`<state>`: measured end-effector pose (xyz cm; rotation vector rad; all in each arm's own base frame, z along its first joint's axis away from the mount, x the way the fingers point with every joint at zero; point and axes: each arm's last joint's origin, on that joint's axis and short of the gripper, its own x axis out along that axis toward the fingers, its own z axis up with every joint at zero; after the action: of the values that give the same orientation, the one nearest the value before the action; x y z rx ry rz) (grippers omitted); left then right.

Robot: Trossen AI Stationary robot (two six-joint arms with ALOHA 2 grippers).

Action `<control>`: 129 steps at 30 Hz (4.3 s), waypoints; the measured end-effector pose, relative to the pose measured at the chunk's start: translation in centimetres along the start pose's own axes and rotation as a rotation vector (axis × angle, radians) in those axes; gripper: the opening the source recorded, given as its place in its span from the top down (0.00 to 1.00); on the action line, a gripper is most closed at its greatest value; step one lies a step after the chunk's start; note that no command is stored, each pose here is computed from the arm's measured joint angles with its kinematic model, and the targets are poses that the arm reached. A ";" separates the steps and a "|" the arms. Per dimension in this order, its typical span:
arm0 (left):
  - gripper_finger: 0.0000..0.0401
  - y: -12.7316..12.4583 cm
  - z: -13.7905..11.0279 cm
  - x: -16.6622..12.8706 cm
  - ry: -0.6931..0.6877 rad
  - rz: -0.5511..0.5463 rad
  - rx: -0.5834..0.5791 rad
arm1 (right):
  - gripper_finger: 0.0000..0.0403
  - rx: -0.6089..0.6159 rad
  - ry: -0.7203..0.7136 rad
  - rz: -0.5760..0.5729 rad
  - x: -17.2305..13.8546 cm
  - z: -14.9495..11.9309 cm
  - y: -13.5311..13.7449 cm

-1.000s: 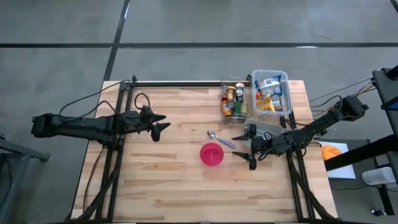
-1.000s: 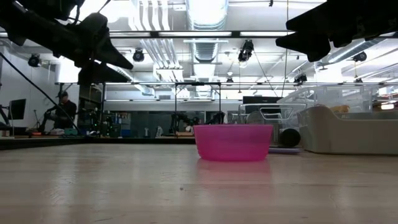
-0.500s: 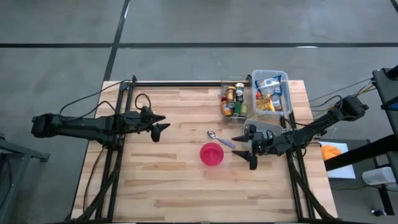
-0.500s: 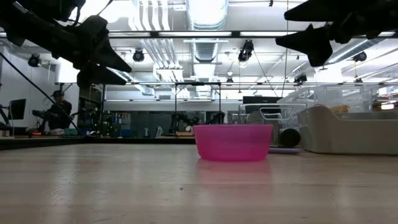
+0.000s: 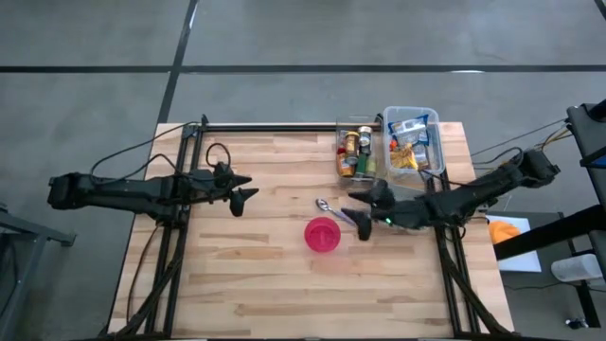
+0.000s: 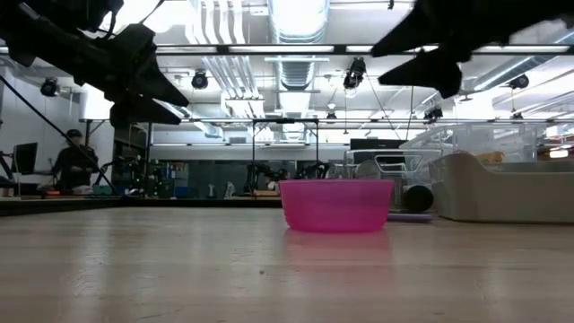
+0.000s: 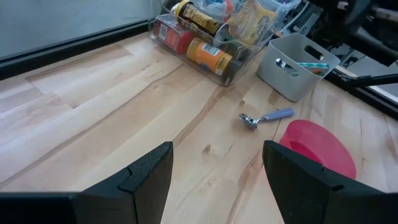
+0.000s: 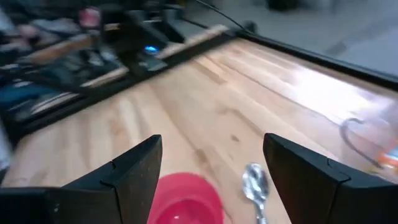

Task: Pick & Place Food Item
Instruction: Put the purple spoon into the gray bin

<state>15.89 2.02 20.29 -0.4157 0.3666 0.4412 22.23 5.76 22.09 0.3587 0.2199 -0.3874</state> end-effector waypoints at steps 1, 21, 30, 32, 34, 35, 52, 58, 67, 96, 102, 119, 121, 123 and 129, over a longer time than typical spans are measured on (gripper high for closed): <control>0.38 0.0 0.0 0.0 0.001 0.000 0.000 | 0.32 0.021 0.024 -0.035 0.5 0.7 0.2; 0.38 0.0 -0.1 0.0 0.006 0.003 0.002 | 0.32 0.115 0.464 -0.606 13.6 3.9 4.5; 0.38 0.0 -0.1 0.0 0.006 0.003 0.002 | 0.32 0.154 0.461 -0.808 17.9 1.3 5.3; 0.38 0.0 -0.1 0.0 0.006 0.003 0.002 | 0.32 0.153 0.478 -0.839 18.7 0.6 5.2; 0.38 0.0 -0.1 0.0 0.006 0.003 0.002 | 0.32 0.152 0.502 -0.870 19.4 0.0 5.1; 0.38 0.0 -0.1 0.0 0.006 0.003 0.002 | 0.32 0.157 0.512 -0.882 19.7 -0.2 5.1; 0.38 0.0 -0.1 0.0 0.006 0.003 0.002 | 0.32 0.242 0.662 -0.946 21.8 -2.4 3.8; 0.38 0.0 -0.1 0.0 0.008 0.004 0.002 | 0.32 0.244 0.678 -0.993 21.5 -2.8 3.4; 0.38 0.0 -0.1 0.0 0.008 0.004 0.003 | 0.32 0.235 0.697 -1.068 20.8 -3.2 2.9; 0.38 0.0 -0.1 0.0 0.007 0.004 0.002 | 0.32 0.296 0.681 -0.995 22.6 -2.4 1.3; 0.38 0.0 -0.1 0.0 0.007 0.004 0.002 | 0.32 0.290 0.692 -1.010 22.8 -3.0 1.0; 0.38 0.0 -0.1 0.0 0.006 0.003 0.002 | 0.69 0.283 0.699 -1.017 23.0 -3.3 0.7; 0.38 0.0 -0.1 0.0 0.007 0.003 0.002 | 0.73 0.278 0.703 -1.016 23.0 -3.3 0.7; 0.38 0.0 -0.1 0.0 0.007 0.003 0.002 | 0.77 0.265 0.711 -1.011 23.0 -3.4 0.7; 0.38 0.0 -0.1 0.0 0.007 0.003 0.002 | 0.90 0.226 0.730 -0.995 23.0 -3.4 0.7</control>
<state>15.86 2.01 20.22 -0.4147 0.3746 0.4425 42.84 0.10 12.82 0.5933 1.0934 -1.2642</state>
